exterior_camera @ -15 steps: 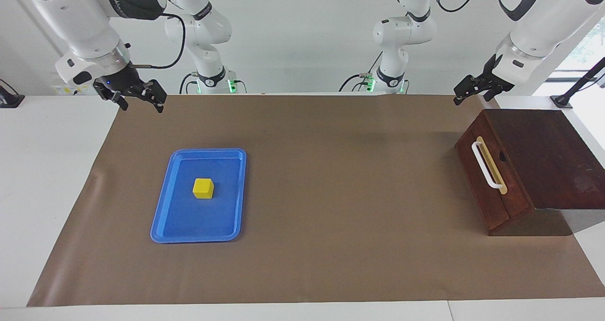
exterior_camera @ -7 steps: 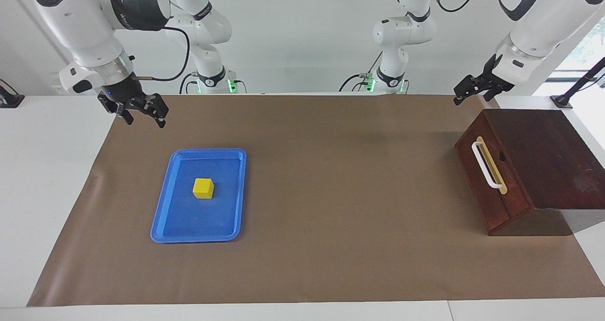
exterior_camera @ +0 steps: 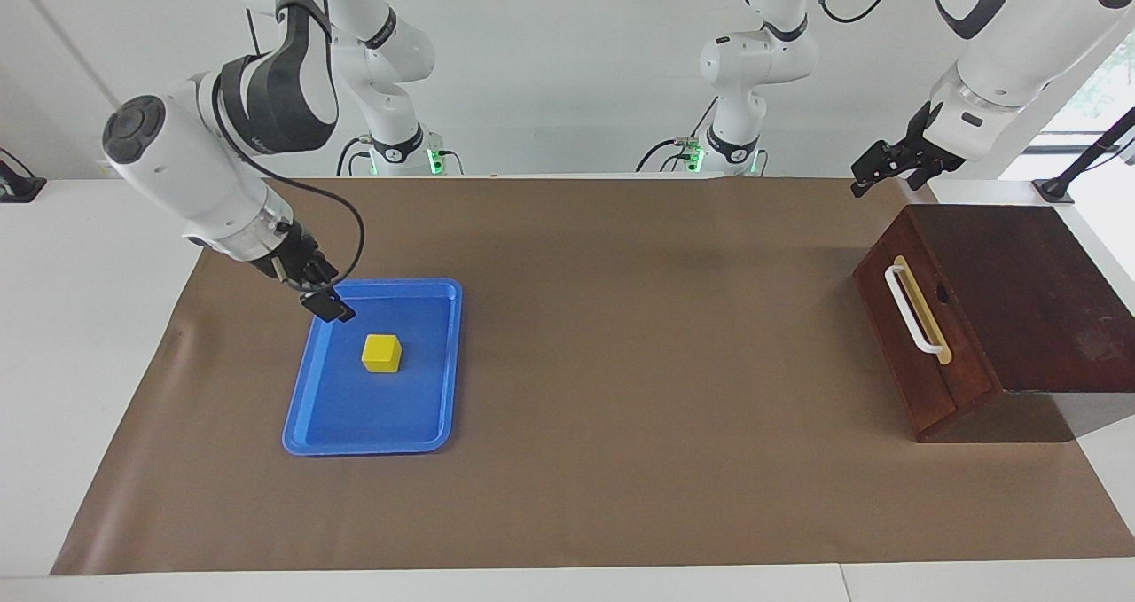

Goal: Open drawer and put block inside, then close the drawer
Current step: 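Move the right gripper over the yellow block in the blue tray, then grasp the yellow block with the right gripper while the left gripper pulls the drawer, then lift the yellow block and carry it toward the left gripper, then grasp the yellow block with the left gripper from the right gripper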

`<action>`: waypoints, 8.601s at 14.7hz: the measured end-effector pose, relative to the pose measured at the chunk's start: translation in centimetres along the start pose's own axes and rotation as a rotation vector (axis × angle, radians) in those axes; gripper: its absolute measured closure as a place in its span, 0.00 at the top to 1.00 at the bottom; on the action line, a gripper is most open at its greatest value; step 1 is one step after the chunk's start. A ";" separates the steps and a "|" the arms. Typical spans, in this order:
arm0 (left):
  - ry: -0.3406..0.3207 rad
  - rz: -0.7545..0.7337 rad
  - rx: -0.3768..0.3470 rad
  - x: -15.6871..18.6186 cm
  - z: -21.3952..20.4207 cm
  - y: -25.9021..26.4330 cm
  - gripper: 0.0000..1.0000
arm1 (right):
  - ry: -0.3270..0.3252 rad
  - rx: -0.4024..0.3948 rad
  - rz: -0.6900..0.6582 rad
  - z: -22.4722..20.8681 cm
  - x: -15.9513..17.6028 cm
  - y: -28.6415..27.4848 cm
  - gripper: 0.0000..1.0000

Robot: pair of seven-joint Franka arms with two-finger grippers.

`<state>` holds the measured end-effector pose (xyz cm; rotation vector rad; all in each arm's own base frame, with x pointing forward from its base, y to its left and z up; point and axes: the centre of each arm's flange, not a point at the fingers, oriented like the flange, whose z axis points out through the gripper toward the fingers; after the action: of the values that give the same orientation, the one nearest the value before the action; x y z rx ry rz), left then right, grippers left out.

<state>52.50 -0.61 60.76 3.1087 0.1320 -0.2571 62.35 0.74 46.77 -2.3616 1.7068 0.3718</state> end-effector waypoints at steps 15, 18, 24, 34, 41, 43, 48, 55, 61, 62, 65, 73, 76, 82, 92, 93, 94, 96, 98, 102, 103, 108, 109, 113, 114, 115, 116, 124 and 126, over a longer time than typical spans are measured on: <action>0.215 0.042 0.261 4.8 9.1 -0.3 1.00 | -0.382 0.064 0.337 10.6 11.7 4.0 0.93; 0.228 0.074 0.364 7.3 14.1 1.4 1.00 | -0.378 0.083 0.336 11.3 12.0 4.3 0.93; 0.284 0.100 0.376 10.2 17.6 2.0 1.00 | -0.407 0.118 0.336 14.5 12.5 5.7 0.93; 0.291 0.164 0.434 12.5 21.5 1.5 1.00 | -0.405 0.159 0.359 18.1 11.4 6.5 0.93; 0.327 0.142 0.386 12.4 20.8 4.8 1.00 | -0.397 0.158 0.351 19.0 11.4 7.2 0.91; 0.336 0.130 0.379 12.2 20.8 6.1 1.00 | -0.395 0.162 0.337 19.0 11.4 7.2 0.88; 0.345 0.108 0.373 12.0 20.9 6.9 1.00 | -0.391 0.170 0.299 18.9 11.4 7.2 0.56; 0.351 0.093 0.353 11.8 20.8 8.1 1.00 | -0.387 0.179 0.269 18.7 11.4 7.1 0.56; 0.360 0.075 0.328 11.3 20.8 10.1 1.00 | -0.398 0.207 0.235 15.6 9.8 4.1 0.56; 0.362 0.073 0.324 11.2 20.9 10.7 1.00 | -0.407 0.209 0.233 14.6 9.0 3.0 0.56; 0.367 0.060 0.303 10.6 21.0 12.6 1.00 | -0.413 0.215 0.182 12.4 4.9 -0.7 0.56; 0.363 0.061 0.285 10.2 21.2 13.9 1.00 | -0.393 0.112 0.249 16.2 -12.7 -7.5 0.56; 0.350 0.047 0.285 10.3 20.8 14.0 1.00 | -0.392 0.086 0.274 17.2 -18.7 -8.4 0.56; 0.314 -0.029 0.236 10.3 15.4 15.8 1.00 | -0.389 0.073 0.243 18.4 -24.4 -8.7 0.56; 0.245 -0.896 -0.033 10.6 10.4 19.1 1.00 | -0.386 0.074 0.204 19.7 -27.5 -9.2 0.56; 0.236 -1.000 -0.052 10.4 10.6 19.8 1.00 | -0.387 0.074 0.204 19.7 -27.5 -9.2 0.56; 0.229 -1.105 -0.071 10.1 10.6 20.5 1.00 | -0.386 0.074 0.205 19.7 -27.4 -9.2 0.56; 0.192 -1.245 -0.115 9.4 10.5 22.3 1.00 | -0.386 0.074 0.205 19.7 -27.4 -9.2 0.56; 0.153 -1.290 -0.154 8.0 10.6 25.4 1.00 | -0.386 0.074 0.205 19.7 -27.4 -9.2 0.56; 0.122 -1.310 -0.133 4.7 15.3 34.8 1.00 | -0.386 0.075 0.205 19.7 -27.4 -9.3 0.56; 0.120 -1.326 -0.134 4.7 16.1 35.7 1.00 | -0.386 0.075 0.205 19.7 -27.4 -9.3 0.56; 0.120 -1.346 -0.136 5.0 16.4 36.0 1.00 | -0.385 0.078 0.207 19.6 -27.3 -9.3 0.56; 0.119 -1.344 -0.135 4.9 16.5 36.1 1.00 | -0.385 0.078 0.207 19.6 -27.3 -9.3 0.56; 0.120 -1.338 -0.129 4.7 16.9 36.5 0.96 | -0.384 0.077 0.207 19.7 -27.3 -9.3 0.56; 0.120 -1.339 -0.123 4.7 17.0 36.5 0.85 | -0.383 0.081 0.209 19.7 -27.2 -9.4 0.56; 0.118 -1.338 -0.116 4.6 17.2 36.5 0.74 | -0.381 0.090 0.212 19.7 -27.1 -9.5 0.56; 0.116 -1.337 -0.110 4.5 17.4 36.5 0.62 | -0.378 0.097 0.216 19.7 -26.9 -9.6 0.56; 0.118 -1.345 -0.110 4.5 17.4 36.5 0.56 | -0.378 0.096 0.222 19.7 -26.9 -9.6 0.56; 0.119 -1.345 -0.110 4.5 17.3 36.5 0.56 | -0.379 0.097 0.222 19.7 -26.9 -9.6 0.56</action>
<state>57.26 -37.06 43.39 2.3597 2.0590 -0.0417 61.78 34.00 36.89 -1.8892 1.7538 0.7042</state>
